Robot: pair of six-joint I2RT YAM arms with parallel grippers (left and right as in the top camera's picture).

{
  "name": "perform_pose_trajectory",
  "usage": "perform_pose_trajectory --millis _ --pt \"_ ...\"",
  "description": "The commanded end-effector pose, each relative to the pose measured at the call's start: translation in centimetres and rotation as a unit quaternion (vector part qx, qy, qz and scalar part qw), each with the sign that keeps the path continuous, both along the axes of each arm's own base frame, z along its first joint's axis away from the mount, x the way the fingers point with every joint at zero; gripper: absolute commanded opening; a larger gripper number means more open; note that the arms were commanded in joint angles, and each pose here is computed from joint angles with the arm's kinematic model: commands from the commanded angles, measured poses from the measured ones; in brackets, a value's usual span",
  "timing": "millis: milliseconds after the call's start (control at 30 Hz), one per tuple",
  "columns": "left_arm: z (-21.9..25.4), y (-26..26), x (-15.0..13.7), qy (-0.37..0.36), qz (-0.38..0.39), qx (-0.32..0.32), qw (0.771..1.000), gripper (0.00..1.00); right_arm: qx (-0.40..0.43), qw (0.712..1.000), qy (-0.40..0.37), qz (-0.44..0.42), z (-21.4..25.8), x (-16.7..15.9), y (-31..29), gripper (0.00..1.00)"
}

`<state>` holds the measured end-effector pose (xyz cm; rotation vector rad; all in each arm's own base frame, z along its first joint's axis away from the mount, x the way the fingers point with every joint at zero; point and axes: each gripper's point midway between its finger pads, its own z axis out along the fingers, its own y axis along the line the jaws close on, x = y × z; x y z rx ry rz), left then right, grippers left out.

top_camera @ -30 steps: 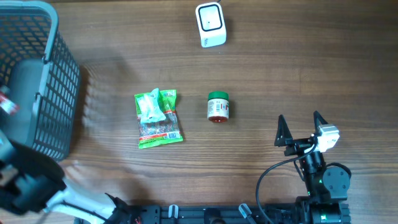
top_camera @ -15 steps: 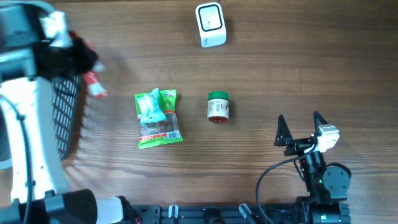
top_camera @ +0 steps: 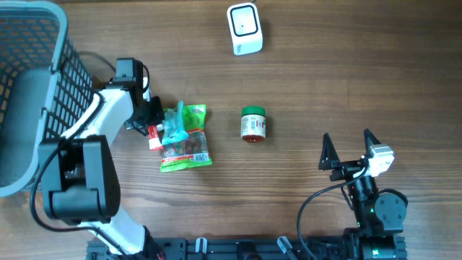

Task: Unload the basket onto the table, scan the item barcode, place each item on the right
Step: 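Carry the red packet out and set it left of the green packets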

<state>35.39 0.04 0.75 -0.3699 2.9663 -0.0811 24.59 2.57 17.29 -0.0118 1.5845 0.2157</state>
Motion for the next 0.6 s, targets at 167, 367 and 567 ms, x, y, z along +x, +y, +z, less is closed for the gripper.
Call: perform_pose_trajectory --millis 167,367,567 --pt "-0.8 -2.4 -0.6 0.020 -0.009 -0.055 0.998 0.61 -0.005 1.000 -0.005 -0.004 0.2 0.0 -0.2 1.00" --pt "4.4 -1.7 2.2 -0.062 -0.014 -0.033 0.997 1.00 -0.005 1.000 -0.005 -0.004 0.2 0.0 -0.2 0.99" --pt "10.1 -1.5 3.4 -0.146 -0.014 -0.018 0.989 1.00 -0.005 1.000 -0.005 -0.004 0.2 0.0 -0.2 1.00"
